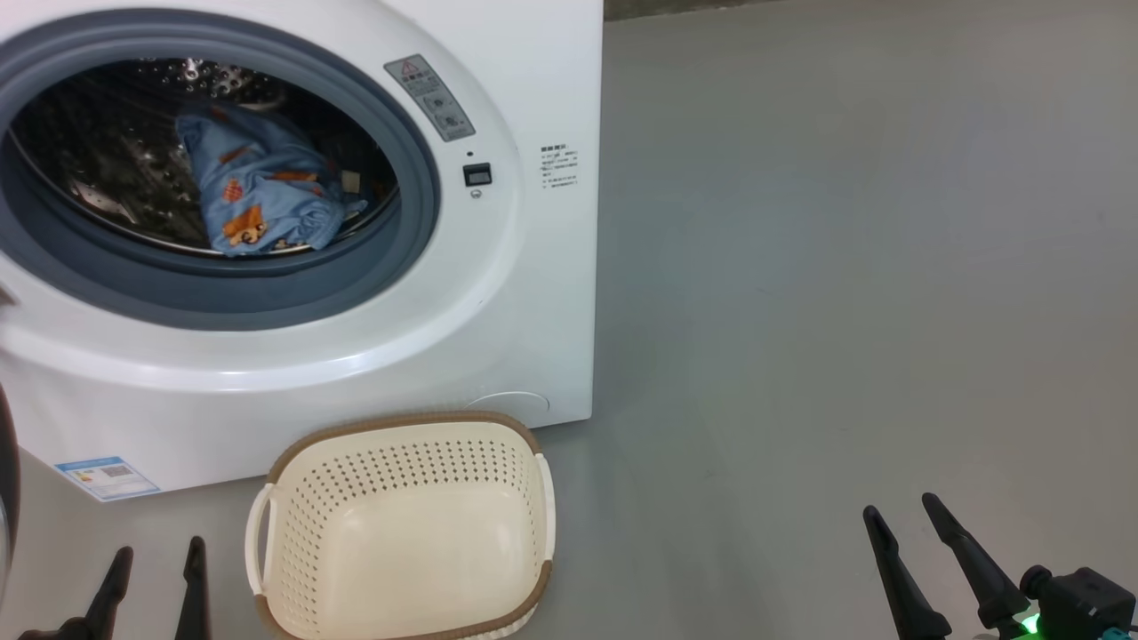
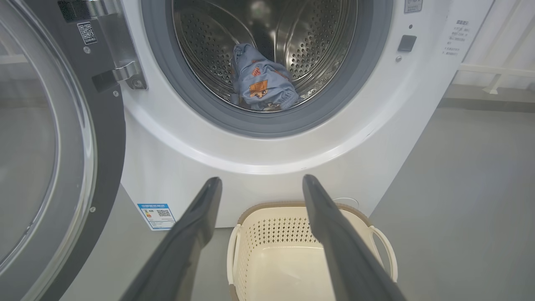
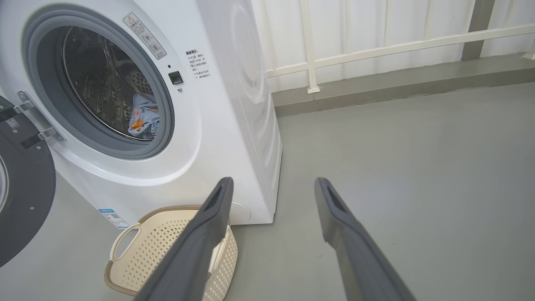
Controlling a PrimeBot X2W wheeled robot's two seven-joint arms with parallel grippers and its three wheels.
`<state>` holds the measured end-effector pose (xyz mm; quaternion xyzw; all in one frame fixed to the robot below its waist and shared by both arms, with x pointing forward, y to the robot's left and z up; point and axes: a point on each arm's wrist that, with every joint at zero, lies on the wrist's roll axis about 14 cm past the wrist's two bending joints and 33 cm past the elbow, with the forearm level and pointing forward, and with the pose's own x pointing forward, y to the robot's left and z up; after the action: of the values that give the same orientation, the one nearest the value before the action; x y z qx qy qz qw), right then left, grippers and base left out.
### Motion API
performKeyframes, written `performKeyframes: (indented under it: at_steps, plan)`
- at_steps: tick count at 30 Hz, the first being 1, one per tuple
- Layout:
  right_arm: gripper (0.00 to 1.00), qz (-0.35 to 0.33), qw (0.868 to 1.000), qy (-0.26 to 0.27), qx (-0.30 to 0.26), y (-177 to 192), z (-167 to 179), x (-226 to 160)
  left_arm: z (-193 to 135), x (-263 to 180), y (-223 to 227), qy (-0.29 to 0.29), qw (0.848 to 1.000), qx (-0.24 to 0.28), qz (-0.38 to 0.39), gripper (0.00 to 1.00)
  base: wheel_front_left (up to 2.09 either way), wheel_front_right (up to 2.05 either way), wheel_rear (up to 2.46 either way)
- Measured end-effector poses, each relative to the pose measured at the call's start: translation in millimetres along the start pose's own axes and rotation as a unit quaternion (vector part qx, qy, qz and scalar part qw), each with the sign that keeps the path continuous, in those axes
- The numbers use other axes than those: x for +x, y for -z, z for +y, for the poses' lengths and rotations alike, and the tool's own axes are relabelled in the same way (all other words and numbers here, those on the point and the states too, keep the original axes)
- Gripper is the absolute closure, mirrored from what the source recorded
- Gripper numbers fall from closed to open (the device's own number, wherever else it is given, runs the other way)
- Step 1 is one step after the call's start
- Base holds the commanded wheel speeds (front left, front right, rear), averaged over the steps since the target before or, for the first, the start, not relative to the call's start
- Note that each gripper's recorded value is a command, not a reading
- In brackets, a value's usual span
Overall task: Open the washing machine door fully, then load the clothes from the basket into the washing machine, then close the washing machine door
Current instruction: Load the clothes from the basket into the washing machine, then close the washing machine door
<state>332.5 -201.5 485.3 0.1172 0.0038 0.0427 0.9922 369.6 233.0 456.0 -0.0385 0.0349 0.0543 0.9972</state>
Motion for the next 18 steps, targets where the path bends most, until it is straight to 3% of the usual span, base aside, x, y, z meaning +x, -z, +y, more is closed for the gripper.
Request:
performKeyframes:
  at_steps: [18]
  plan:
    - [0.0,-0.001,1.0,0.001,0.0,-0.6,-0.8,-3.0,3.1,-2.1,-6.4,-0.008,1.0,-0.017,-0.012,0.0,0.0,0.0,0.0]
